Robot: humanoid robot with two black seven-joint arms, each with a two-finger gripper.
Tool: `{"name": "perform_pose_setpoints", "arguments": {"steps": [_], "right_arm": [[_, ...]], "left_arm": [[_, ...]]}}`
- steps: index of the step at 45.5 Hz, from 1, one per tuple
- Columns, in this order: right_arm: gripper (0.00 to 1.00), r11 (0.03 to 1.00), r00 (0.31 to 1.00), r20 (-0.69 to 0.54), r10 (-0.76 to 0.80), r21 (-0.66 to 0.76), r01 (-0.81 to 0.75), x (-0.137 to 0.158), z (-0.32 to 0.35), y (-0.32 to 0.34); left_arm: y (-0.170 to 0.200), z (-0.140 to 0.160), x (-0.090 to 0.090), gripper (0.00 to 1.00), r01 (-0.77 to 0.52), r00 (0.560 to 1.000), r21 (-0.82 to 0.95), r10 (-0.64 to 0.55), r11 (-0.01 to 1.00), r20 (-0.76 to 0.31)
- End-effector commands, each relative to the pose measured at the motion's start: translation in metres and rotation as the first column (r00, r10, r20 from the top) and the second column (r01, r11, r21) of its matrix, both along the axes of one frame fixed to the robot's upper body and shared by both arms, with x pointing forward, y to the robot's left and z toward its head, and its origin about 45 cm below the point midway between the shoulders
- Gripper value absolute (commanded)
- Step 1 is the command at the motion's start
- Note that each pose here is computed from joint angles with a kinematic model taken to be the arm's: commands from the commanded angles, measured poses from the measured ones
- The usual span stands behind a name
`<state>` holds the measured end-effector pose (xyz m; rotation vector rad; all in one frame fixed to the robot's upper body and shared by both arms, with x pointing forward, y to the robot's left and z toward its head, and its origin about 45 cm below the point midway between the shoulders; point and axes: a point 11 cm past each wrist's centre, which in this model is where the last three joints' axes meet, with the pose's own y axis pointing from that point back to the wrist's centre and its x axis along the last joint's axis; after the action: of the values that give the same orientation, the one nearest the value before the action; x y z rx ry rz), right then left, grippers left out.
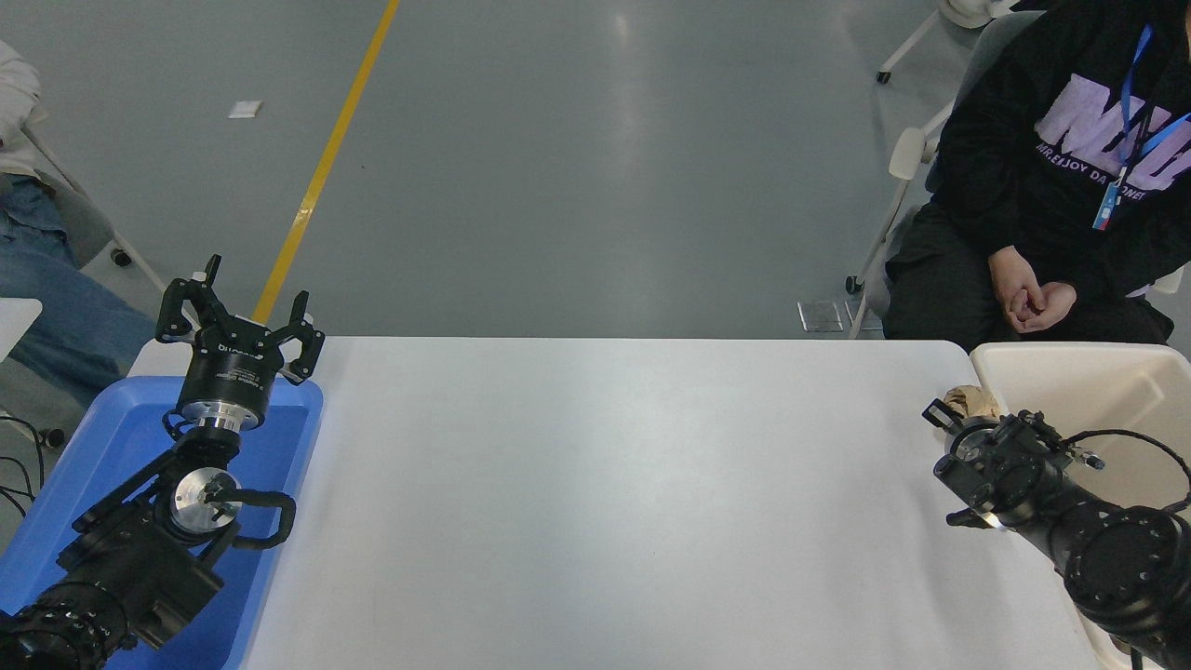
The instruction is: Pick up paper ball place in dustbin
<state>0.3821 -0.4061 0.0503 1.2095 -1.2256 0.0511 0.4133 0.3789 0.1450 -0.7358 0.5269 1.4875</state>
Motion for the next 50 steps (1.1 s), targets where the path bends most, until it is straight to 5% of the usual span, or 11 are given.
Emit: {"name": "perform_pose_setpoints", "arguments": {"steps": [1,3,5,14,31,50], "right_arm": [[0.37,0.999,1.0,0.001,0.023,0.046,-0.023,0.011,0.007,0.017],[0.86,0.999,0.999,0.028,0.022,0.043,-0.024,0.022,0.02,0.015],[0.99,0.999,0.999,0.041,0.016,0.041,-0.018,0.028,0.03,0.009],[1.0,0.996,1.0,0.011,0.019,0.084,-0.02,0.023,0.027,0.015],[1.0,0.821,0.912,0.043,-0.407,0.455,0.345,0.014,0.027,-0.005],[0.99,0.766,0.866,0.064,-0.496,0.501,0.402,0.017,0.034,-0.016]], "left_arm": [[0.0,0.0,0.0,0.99,0.0,1.0,-0.001,0.0,1.0,0.001],[0.0,0.0,0.0,0.99,-0.001,1.0,0.0,0.001,1.0,0.0],[0.0,0.0,0.0,0.99,-0.001,1.0,0.0,0.001,1.0,0.0],[0.0,0.0,0.0,0.99,-0.001,1.0,0.0,0.001,1.0,0.0],[0.0,0.0,0.0,0.99,-0.001,1.0,0.0,0.001,1.0,0.0],[0.0,0.0,0.0,0.99,-0.001,1.0,0.0,0.001,1.0,0.0]]}}
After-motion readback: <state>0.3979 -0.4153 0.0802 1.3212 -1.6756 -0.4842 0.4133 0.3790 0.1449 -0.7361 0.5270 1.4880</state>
